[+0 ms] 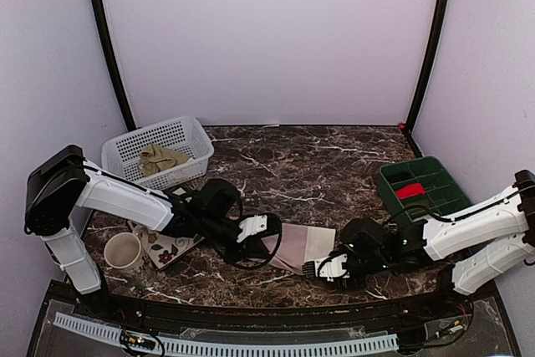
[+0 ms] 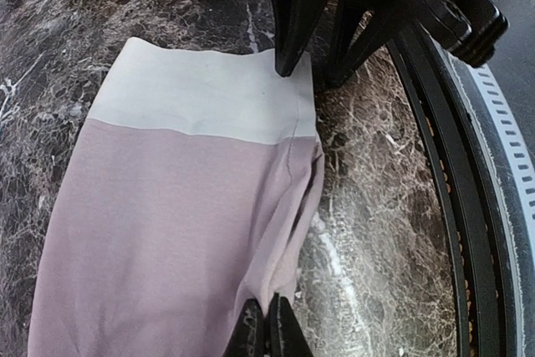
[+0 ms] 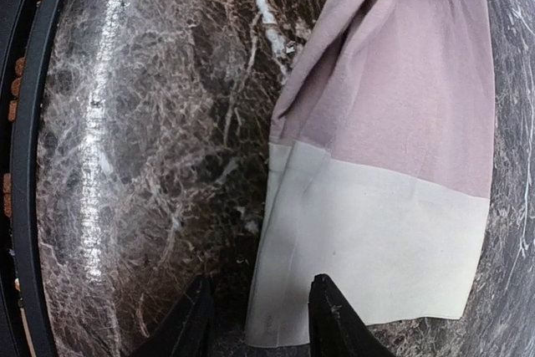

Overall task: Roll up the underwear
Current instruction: Pick up the underwear from the center of the board.

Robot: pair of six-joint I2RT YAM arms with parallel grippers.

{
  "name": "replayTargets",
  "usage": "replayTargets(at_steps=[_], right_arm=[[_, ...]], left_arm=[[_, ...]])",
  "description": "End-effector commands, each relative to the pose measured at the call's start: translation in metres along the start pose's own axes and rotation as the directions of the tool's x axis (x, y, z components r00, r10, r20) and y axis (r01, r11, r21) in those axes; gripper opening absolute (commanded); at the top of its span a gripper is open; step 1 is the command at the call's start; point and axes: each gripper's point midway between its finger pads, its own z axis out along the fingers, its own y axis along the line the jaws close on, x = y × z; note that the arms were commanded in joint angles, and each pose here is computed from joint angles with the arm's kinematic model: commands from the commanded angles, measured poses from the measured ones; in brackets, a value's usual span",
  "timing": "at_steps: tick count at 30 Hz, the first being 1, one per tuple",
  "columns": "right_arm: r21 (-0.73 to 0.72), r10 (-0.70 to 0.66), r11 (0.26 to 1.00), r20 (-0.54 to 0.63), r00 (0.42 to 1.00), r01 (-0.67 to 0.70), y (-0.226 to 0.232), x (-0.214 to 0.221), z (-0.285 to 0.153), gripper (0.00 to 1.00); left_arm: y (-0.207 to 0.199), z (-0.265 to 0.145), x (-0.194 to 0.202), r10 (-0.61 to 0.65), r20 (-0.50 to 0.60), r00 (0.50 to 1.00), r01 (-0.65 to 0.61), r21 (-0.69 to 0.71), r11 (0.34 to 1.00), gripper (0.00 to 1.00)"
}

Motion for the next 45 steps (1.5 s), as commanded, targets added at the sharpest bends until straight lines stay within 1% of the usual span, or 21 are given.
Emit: replayTargets(at_steps=[1,10,15,19,25,33,36,40,43,45], right_arm=[[0.007,-0.015,1.000,-0.014,1.000,0.015,-0.001,-0.002,0.003,0.39],[0.005,-0.006,1.000,-0.038,0.999,0.007,-0.001,0.003,0.005,0.40],[0.017,-0.003,1.000,-0.053,0.999,0.004,-0.003,0.005,0.005,0.41],[0.023,0.006,1.000,-0.022,1.000,-0.005,-0.007,-0.004,0.001,0.43],[0.006,0.004,1.000,-0.032,0.999,-0.004,-0.006,-0.005,0.002,0.40],[-0.018,0.009,1.000,-0.055,0.998,-0.010,0.000,0.000,0.007,0.39],[-0.008,0.017,1.000,-0.068,0.998,-0.018,-0.002,0.002,0.008,0.35],[0.055,0.043,0.998,-0.095,0.995,-0.037,-0.013,0.006,0.009,0.27],[0.101,0.070,0.993,-0.095,0.993,-0.060,-0.022,0.005,0.007,0.18],[0.126,0.091,0.989,-0.094,0.991,-0.079,-0.027,0.005,0.005,0.08]], left_arm=[[0.006,-0.004,-0.012,-0.067,0.035,0.997,0.066,0.042,0.997,0.00],[0.018,0.001,-0.007,-0.161,0.016,0.987,0.160,0.069,0.985,0.00],[0.023,0.003,-0.008,-0.202,0.022,0.979,0.200,0.082,0.976,0.00],[0.026,0.005,-0.007,-0.229,0.017,0.973,0.226,0.093,0.970,0.00],[0.035,0.005,-0.002,-0.287,0.017,0.958,0.285,0.084,0.955,0.00],[0.043,0.007,0.002,-0.339,0.012,0.941,0.336,0.089,0.938,0.00],[0.043,0.007,0.002,-0.340,0.012,0.940,0.338,0.090,0.937,0.00],[0.043,0.006,0.002,-0.334,0.011,0.942,0.332,0.092,0.939,0.00],[0.043,0.003,-0.001,-0.319,0.016,0.948,0.316,0.088,0.945,0.00],[0.043,0.000,-0.004,-0.306,0.015,0.952,0.304,0.081,0.949,0.00]])
